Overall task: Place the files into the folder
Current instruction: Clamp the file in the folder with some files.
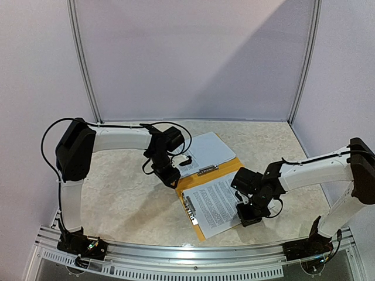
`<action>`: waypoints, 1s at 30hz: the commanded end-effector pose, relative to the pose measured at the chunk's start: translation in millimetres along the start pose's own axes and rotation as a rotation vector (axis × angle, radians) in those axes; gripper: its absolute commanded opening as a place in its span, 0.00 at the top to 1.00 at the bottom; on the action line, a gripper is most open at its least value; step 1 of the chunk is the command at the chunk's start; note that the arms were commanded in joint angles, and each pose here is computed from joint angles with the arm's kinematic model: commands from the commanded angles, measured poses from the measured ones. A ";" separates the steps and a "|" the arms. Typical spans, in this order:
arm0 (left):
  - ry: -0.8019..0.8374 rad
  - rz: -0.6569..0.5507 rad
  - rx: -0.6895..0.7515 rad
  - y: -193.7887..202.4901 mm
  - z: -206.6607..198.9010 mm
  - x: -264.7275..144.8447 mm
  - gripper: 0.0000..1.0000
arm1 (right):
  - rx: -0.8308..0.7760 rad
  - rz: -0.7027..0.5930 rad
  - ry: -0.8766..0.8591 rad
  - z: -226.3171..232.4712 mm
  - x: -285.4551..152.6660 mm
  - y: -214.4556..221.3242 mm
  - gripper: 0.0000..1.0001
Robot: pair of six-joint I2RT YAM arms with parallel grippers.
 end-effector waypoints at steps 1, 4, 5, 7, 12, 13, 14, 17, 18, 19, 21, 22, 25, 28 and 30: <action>-0.013 0.049 -0.014 8.2 4.7 16.0 0.54 | -0.003 -0.085 0.030 4.0 4.9 -16.9 1.00; -0.015 0.056 -0.013 7.5 5.3 17.6 0.54 | -0.010 -0.086 0.044 4.4 5.4 -19.4 1.00; -0.016 0.055 -0.011 7.4 5.4 17.5 0.54 | -0.014 -0.087 0.046 4.5 5.3 -19.8 1.00; -0.016 0.055 -0.010 7.8 5.4 17.5 0.54 | -0.017 -0.091 0.047 5.1 3.9 -20.8 1.00; -0.007 0.052 -0.007 7.3 3.7 16.9 0.54 | -0.030 -0.090 0.038 7.3 1.2 -21.3 1.00; -0.002 0.052 -0.006 7.0 3.2 16.8 0.54 | -0.033 -0.092 0.030 9.3 0.2 -22.1 1.00; 0.002 0.051 -0.006 6.5 2.5 16.6 0.54 | -0.037 -0.093 0.023 10.9 -0.4 -23.1 1.00; 0.020 0.050 -0.003 6.2 0.1 14.6 0.54 | -0.071 -0.080 -0.019 16.6 -2.9 -21.2 1.00; 0.029 0.047 0.000 6.3 -1.1 13.9 0.54 | -0.081 -0.076 -0.041 18.1 -4.3 -19.6 1.00; 0.040 0.044 0.001 6.2 -2.6 12.6 0.54 | -0.098 -0.080 -0.071 20.6 -8.5 -17.4 1.00; 0.054 0.037 0.005 5.7 -4.5 10.7 0.54 | -0.118 -0.074 -0.117 23.0 -14.3 -11.9 1.00; 0.054 0.034 0.009 5.0 -5.0 9.8 0.54 | -0.130 -0.063 -0.131 23.0 -15.7 -8.1 1.00; 0.042 0.032 0.011 3.3 -3.8 8.3 0.54 | -0.152 -0.044 -0.158 24.0 -23.1 -1.5 0.99; 0.041 0.036 0.011 4.0 -3.6 9.6 0.54 | -0.175 -0.054 -0.138 21.6 -28.9 -1.7 0.96; 0.045 0.039 0.009 4.4 -4.0 10.5 0.54 | -0.197 -0.078 -0.140 24.4 -34.6 -5.9 0.95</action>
Point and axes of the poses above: each gripper's point midway between its finger pads, its own x axis out along the fingers, its own z axis along the line the jaws close on, y = z × x, the point moved 5 cm from there along -x, back along the fingers, and after that the axes turned 3 degrees about -x, right-handed, at the moved point
